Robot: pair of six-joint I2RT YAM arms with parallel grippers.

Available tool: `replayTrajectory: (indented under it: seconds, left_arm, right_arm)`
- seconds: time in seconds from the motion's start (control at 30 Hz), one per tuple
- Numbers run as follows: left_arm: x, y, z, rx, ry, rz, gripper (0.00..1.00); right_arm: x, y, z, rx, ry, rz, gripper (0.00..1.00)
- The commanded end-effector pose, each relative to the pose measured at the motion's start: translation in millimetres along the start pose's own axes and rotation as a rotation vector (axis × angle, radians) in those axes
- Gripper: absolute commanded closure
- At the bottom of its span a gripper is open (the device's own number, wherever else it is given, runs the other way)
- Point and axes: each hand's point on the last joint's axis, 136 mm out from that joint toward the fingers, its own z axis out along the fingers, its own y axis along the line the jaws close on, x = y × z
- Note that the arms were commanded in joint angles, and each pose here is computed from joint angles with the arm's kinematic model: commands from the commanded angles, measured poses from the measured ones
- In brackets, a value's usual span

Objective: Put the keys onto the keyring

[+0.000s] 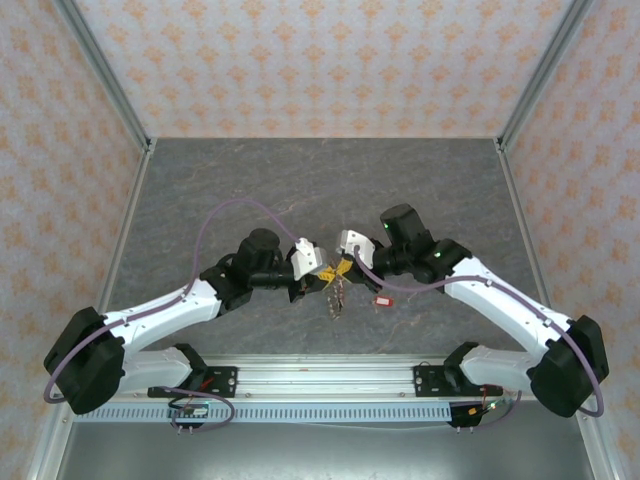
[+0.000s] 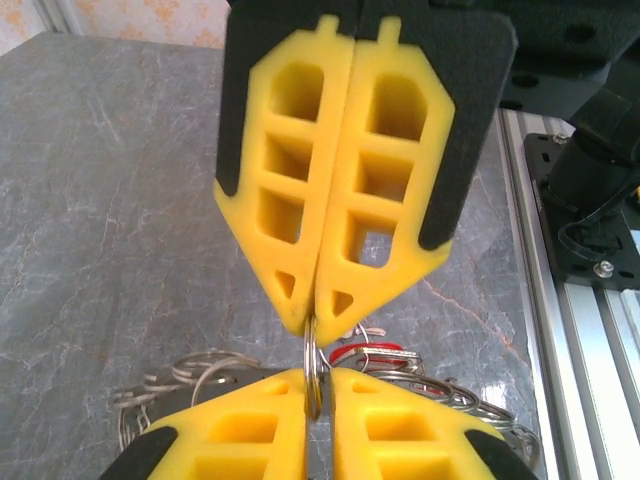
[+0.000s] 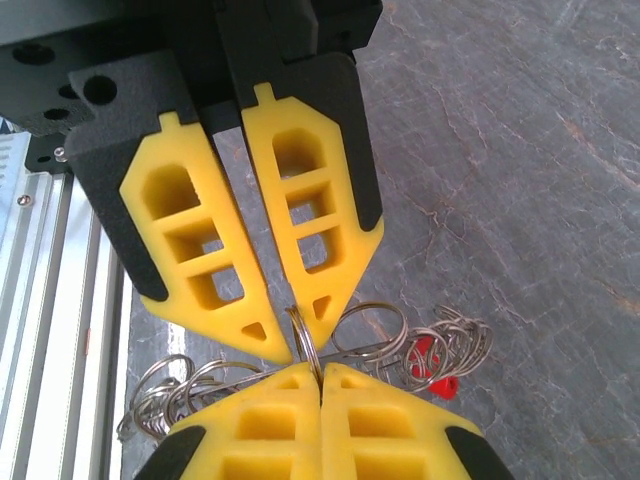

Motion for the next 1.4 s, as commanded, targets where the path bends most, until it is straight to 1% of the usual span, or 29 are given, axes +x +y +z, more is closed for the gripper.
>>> replayTrajectory:
  seconds: [0.0, 0.13, 0.33, 0.53, 0.63, 0.73, 0.87, 0.9, 0.93, 1.03, 1.17, 1.2, 1.27, 1.37]
  left_arm:
    - [-7.4, -0.2, -4.1, -0.01, 0.014, 0.046, 0.86]
    - [-9.7, 0.6, -3.8, -0.014, 0.007, 0.047, 0.84]
    - [-24.3, 2.3, -6.3, -0.027, -0.056, 0.052, 0.82]
    - [-24.9, -0.4, -6.7, -0.014, -0.064, 0.042, 0.83]
    - [-21.4, -1.2, -5.2, -0.007, -0.053, 0.038, 0.84]
    - [-18.2, -1.9, -3.8, 0.002, -0.036, 0.034, 0.84]
    - [-21.6, -4.0, -3.0, 0.019, -0.047, 0.036, 0.83]
    - [-23.5, -3.8, -3.5, 0.019, -0.052, 0.038, 0.85]
    - [-25.9, -4.6, -4.5, 0.023, -0.059, 0.04, 0.88]
    - [-30.6, -5.4, -7.6, 0.019, -0.07, 0.056, 1.0]
    - [-29.0, -5.0, -9.9, 0.007, -0.068, 0.06, 1.0]
    - [-30.3, -5.0, -10.4, 0.003, -0.08, 0.058, 1.0]
    - [-32.3, -4.3, -11.8, -0.007, -0.109, 0.05, 1.0]
    - [-36.7, -4.9, -13.3, -0.012, -0.147, 0.042, 1.0]
  right_arm:
    - [-10.9, 0.1, -8.9, 0.0, 0.014, -0.033, 1.0]
    - [-12.8, 1.7, -11.1, 0.009, 0.047, -0.049, 1.0]
    - [-6.5, 3.1, -7.4, 0.009, 0.134, -0.067, 1.0]
    - [-6.7, 4.6, -7.4, 0.016, 0.175, -0.092, 1.0]
    - [-11.7, 6.2, -8.3, 0.013, 0.162, -0.103, 1.0]
    - [-16.9, 7.2, -9.2, 0.011, 0.147, -0.109, 1.0]
    - [-21.7, 8.7, -8.9, 0.003, 0.12, -0.119, 1.0]
    - [-24.2, 9.7, -8.0, -0.002, 0.103, -0.117, 1.0]
    - [-25.8, 10.9, -7.5, -0.007, 0.089, -0.114, 1.0]
    - [-25.4, 10.8, -6.2, -0.006, 0.082, -0.108, 1.0]
    - [-26.3, 10.5, -8.2, 0.011, 0.064, -0.11, 0.94]
    - [-24.1, 9.6, -5.7, 0.016, 0.06, -0.104, 0.92]
    - [-24.2, 8.9, -10.5, 0.039, 0.03, -0.1, 0.9]
    - [-15.6, 11.1, -9.5, 0.002, 0.009, -0.051, 0.83]
